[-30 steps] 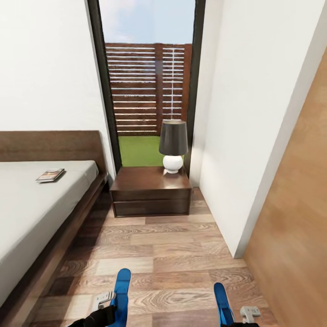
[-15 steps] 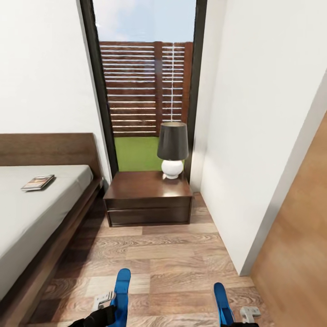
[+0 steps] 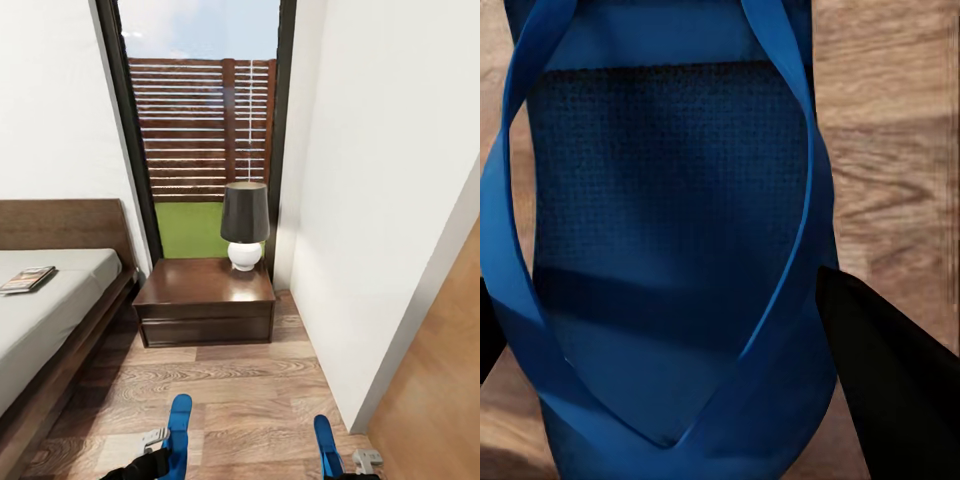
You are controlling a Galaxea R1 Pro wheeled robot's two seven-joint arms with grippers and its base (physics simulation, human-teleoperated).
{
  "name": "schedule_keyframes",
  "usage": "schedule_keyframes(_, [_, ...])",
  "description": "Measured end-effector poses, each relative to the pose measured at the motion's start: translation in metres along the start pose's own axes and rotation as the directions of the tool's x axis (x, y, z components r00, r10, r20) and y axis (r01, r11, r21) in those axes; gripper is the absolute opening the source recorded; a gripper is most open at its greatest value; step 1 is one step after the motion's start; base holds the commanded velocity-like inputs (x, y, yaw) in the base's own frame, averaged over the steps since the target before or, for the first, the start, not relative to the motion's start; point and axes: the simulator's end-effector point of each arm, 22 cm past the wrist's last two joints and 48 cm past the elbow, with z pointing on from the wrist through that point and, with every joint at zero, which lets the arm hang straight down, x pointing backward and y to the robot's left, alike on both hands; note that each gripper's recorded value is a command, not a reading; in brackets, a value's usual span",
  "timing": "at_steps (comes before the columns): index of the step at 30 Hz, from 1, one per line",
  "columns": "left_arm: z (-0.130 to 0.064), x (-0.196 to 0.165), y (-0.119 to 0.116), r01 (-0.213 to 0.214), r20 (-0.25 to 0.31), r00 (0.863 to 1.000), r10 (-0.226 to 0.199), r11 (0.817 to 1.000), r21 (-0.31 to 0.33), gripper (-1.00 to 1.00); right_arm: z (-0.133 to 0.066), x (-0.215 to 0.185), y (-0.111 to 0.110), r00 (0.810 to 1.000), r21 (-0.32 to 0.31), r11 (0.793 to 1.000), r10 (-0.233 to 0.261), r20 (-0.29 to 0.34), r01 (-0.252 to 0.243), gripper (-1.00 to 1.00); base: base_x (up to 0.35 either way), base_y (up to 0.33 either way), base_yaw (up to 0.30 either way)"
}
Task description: In the bedroom, move the book from the bed onto either nightstand, and place the two sandals side by side next to the bed.
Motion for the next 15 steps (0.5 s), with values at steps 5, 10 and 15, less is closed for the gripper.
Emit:
schedule_keyframes(5, [0.0001,0.0001,-0.0002,0.000,0.000,1.000,0.000,1.000,0.000,-1.00,0.0000,-0.0001,0.0000,1.000,0.000,1.000,0.000,0.000,0.000,-1.00,0.278,-0.160,0.000])
schedule_keyframes(10, [0.0000,0.0000,0.0000,0.000,0.000,1.000,0.000,1.000,0.000,-1.00,0.0000,-0.0001,0.0000,1.000,0.000,1.000,0.000,0.000,0.000,-1.00,0.278,-0.160,0.000])
schedule_keyframes(15, [0.0000,0.0001,0.0001,0.000,0.000,1.000,0.000,1.000,0.000,-1.00,0.0000,-0.0001,0.0000,1.000,0.000,1.000,0.000,0.000,0.000,-1.00,0.279,-0.157,0.035])
